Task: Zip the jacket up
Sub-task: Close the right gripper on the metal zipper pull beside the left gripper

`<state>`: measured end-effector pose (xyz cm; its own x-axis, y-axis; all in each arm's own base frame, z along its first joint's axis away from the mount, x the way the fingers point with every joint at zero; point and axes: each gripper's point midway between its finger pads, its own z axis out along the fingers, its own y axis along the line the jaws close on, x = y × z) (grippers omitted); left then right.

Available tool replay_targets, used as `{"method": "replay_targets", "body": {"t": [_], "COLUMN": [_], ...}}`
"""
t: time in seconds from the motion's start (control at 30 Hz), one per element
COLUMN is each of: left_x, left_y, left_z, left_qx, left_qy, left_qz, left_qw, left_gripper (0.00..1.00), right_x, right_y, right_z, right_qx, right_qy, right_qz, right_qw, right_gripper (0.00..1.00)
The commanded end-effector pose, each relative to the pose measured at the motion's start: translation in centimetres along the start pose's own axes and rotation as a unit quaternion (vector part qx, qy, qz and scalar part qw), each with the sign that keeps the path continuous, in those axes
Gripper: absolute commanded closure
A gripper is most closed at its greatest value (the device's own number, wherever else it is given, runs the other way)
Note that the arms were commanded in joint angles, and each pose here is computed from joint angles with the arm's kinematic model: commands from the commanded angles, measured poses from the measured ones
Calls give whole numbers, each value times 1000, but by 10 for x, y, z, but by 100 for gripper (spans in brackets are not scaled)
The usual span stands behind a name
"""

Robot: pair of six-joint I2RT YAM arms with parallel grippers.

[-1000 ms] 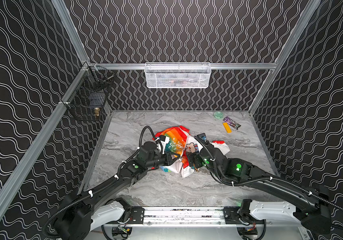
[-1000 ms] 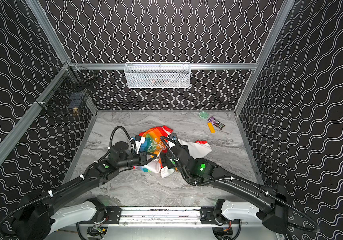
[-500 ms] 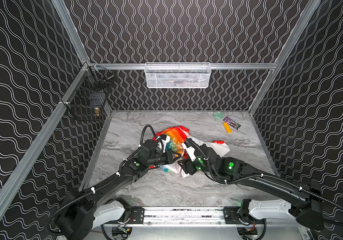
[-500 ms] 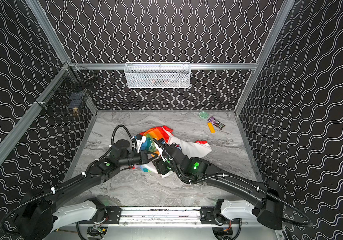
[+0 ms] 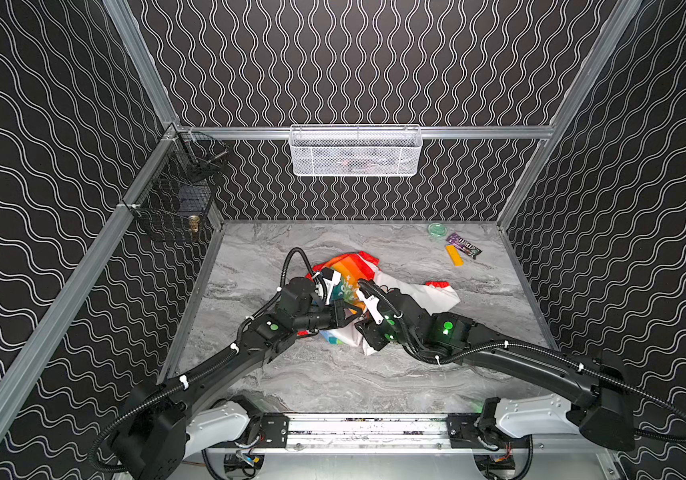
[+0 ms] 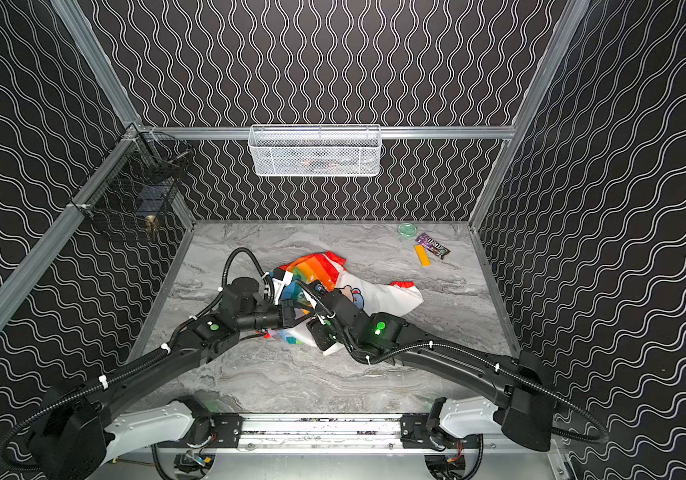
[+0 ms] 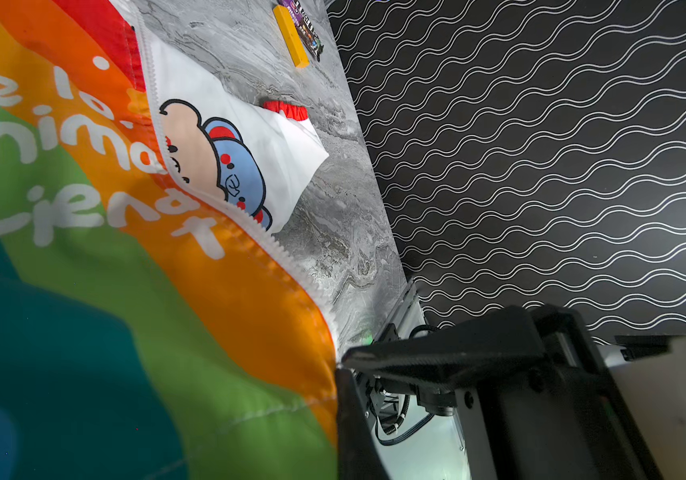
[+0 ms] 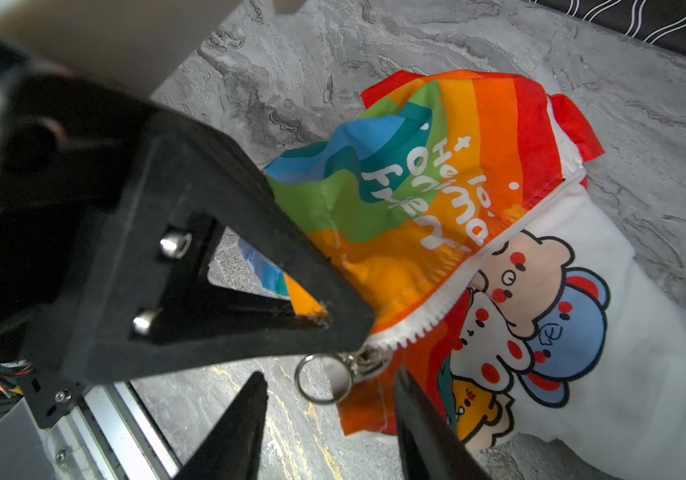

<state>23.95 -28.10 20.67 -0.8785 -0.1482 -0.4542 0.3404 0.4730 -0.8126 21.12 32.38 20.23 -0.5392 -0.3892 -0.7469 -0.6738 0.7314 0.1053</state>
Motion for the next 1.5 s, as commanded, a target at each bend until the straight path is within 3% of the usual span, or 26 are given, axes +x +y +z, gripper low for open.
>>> {"method": "replay_targets", "body": {"t": [0.0, 0.33, 1.47], "left_x": [-3, -2, 0], "left_y": [-6, -8, -3], "left_z": [0, -2, -1], "left_qx": [11, 13, 7], "left_qy": [-1, -2, 1], "left_qz": [6, 8, 8], "left_qw": [1000, 1000, 1000], "left_gripper": [100, 100, 100], "right_x": [-5, -4, -3], "right_y": [-4, -3, -8], "right_z": [0, 5, -2], "right_qx": [15, 18, 27], "right_qy": [-4, 3, -8], "right_qz": [-8, -13, -8], "right_qw": [1000, 1000, 1000], "right_gripper": [49, 49, 74]}}
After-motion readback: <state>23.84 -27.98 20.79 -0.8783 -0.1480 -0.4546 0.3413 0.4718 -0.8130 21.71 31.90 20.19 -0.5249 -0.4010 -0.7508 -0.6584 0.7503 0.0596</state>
